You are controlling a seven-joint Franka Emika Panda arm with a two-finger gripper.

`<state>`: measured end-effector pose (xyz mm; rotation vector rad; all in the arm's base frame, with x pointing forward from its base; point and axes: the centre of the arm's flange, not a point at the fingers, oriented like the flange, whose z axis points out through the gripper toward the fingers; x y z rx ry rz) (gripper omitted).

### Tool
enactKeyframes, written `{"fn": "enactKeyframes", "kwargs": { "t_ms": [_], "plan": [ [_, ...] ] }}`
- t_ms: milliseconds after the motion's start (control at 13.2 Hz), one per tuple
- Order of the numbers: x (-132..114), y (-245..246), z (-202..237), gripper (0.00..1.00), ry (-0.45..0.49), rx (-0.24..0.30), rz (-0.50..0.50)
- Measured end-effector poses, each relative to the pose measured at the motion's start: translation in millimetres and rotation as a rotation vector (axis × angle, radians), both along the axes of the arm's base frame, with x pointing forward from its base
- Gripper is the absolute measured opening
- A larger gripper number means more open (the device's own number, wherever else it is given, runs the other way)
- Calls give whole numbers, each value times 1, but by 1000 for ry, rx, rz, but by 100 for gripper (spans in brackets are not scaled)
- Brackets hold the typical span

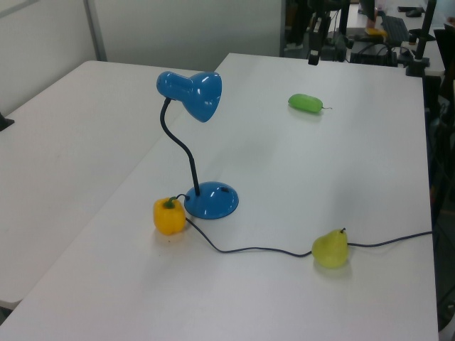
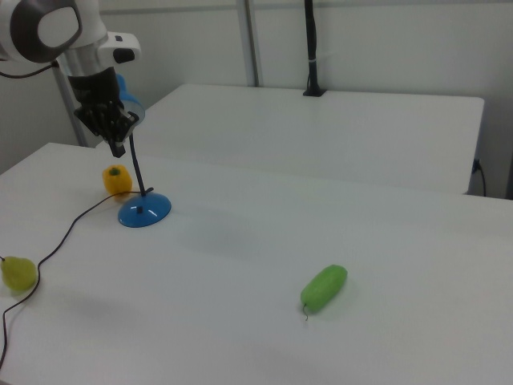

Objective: Turn on desk lamp

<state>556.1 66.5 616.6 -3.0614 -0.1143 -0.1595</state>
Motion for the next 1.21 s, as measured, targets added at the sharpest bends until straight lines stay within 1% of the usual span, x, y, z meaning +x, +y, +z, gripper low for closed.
{"fn": "enactKeyframes", "kwargs": {
  "t_ms": [303,530,681,833,984,1211],
  "plan": [
    [1,4,-5,1,8,-1,12],
    [2,14,-15,1,23,-6,56],
    [3,26,-32,1,51,-15,148],
    [7,38,-59,1,74,-23,232],
    [13,53,-92,1,71,-27,278],
    [14,69,-134,1,70,-30,306]
  ]
}}
